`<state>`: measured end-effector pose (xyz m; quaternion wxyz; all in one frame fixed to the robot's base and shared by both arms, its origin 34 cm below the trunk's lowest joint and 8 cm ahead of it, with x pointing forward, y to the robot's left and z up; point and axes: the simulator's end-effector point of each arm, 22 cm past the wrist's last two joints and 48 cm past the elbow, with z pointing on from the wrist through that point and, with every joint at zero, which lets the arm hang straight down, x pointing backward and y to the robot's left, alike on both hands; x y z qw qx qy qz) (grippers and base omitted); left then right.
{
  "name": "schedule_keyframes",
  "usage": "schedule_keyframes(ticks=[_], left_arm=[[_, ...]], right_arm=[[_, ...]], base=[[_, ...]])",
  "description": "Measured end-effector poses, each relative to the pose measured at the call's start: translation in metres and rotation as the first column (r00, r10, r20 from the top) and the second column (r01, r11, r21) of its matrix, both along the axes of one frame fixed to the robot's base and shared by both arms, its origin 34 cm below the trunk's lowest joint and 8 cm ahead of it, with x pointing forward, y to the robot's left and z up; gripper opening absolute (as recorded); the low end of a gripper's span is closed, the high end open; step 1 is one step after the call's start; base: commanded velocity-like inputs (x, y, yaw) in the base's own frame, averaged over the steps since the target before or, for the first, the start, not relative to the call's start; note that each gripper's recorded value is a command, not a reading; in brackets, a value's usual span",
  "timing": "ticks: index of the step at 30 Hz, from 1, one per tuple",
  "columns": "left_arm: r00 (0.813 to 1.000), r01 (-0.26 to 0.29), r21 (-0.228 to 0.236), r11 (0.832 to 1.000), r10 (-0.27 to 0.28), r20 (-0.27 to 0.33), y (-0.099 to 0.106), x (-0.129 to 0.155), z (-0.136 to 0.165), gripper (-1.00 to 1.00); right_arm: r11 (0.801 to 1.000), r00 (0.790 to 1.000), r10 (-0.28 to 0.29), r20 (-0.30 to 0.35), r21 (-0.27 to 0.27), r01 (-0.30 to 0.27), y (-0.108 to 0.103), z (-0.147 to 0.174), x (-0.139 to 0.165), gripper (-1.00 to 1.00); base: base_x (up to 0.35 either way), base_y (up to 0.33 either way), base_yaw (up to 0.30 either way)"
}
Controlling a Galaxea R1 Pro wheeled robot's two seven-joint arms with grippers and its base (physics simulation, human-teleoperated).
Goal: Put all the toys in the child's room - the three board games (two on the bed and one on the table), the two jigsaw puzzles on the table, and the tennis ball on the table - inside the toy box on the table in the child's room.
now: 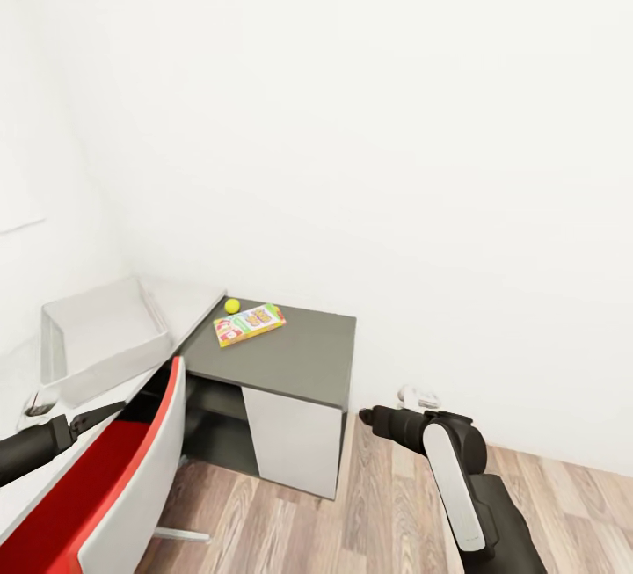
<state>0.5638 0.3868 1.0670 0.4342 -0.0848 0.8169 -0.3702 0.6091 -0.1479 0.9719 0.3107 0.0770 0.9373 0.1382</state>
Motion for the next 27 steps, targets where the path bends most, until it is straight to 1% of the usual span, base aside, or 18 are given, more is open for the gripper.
schedule_keyframes(ticks=[7,20,22,24,25,27], left_arm=[[1.0,0.0,0.0,1.0,0.0,0.0,0.0,0.0,0.0,1.0],[1.0,0.0,0.0,1.0,0.0,-0.001,0.0,0.0,0.0,1.0],[1.0,0.0,0.0,1.0,0.0,-0.001,0.0,0.0,0.0,1.0],[1.0,0.0,0.0,1.0,0.0,0.0,0.0,0.0,0.0,1.0],[1.0,0.0,0.0,1.0,0.0,-0.001,0.0,0.0,0.0,1.0],[1.0,0.0,0.0,1.0,0.0,0.0,0.0,0.0,0.0,1.0]], right_arm=[[1.0,1.0,0.002,-0.004,0.002,-0.002,0.001,-0.002,0.0,1.0],[1.0,1.0,0.008,-0.011,0.002,-0.008,0.004,-0.004,-0.002,1.0],[1.0,1.0,0.002,-0.017,0.0,-0.002,0.004,-0.012,-0.001,1.0],[1.0,0.999,-0.011,-0.034,0.004,0.011,0.003,-0.029,0.0,1.0],[1.0,0.999,-0.017,-0.048,0.011,0.017,0.004,-0.044,0.0,1.0],[1.0,0.998,-0.015,-0.057,0.023,0.017,0.005,-0.056,0.004,1.0]], base=[[0.123,0.008,0.0],[0.011,0.0,0.0],[0.0,0.0,0.0],[0.0,0.0,0.0],[0.0,0.0,0.0],[0.0,0.0,0.027]])
